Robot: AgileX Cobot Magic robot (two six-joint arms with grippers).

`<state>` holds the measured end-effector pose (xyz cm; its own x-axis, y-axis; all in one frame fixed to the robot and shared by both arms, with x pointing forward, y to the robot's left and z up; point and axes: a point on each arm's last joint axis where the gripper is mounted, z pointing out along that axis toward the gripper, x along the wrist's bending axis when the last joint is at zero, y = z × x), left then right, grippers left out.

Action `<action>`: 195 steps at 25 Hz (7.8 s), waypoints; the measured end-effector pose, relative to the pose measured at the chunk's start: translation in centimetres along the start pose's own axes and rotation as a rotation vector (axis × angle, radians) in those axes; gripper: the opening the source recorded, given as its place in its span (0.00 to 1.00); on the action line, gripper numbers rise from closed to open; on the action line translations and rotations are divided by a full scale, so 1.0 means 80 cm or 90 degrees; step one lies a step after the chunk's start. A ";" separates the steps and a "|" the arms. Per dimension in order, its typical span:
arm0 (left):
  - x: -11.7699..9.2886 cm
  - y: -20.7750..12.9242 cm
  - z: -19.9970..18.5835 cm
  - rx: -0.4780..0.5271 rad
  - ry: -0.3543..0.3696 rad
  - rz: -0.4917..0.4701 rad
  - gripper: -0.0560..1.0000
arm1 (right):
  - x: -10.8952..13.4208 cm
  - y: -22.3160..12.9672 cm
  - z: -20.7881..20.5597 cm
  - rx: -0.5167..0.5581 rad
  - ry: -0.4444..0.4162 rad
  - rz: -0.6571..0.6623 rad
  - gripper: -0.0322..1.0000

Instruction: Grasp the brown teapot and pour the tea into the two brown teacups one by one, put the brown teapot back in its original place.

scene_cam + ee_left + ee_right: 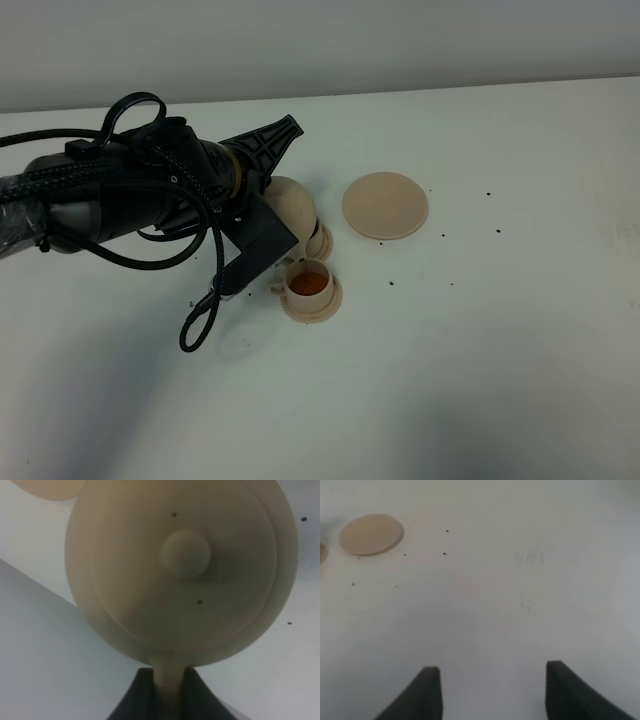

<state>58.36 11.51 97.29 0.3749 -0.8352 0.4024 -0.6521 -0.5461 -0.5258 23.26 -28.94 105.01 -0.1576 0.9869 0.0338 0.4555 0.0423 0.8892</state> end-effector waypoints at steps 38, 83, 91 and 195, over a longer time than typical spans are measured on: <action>0.007 0.002 -0.015 0.006 0.007 0.039 0.19 | 0.000 0.000 0.000 0.000 0.000 0.000 0.50; 0.014 0.000 -0.016 0.022 0.043 0.131 0.19 | 0.000 0.000 0.000 0.000 0.000 0.000 0.50; 0.015 0.001 -0.016 0.022 0.046 0.153 0.19 | 0.000 0.000 0.000 0.000 0.000 0.000 0.50; -0.059 0.021 -0.066 -0.099 -0.206 -0.926 0.19 | 0.000 0.000 0.000 0.000 0.000 0.000 0.50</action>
<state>52.00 14.89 98.44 0.8526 0.4279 0.3001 0.3547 -0.8954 0.2690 23.26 -28.94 105.01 -0.1576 0.9869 0.0338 0.4555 0.0423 0.8892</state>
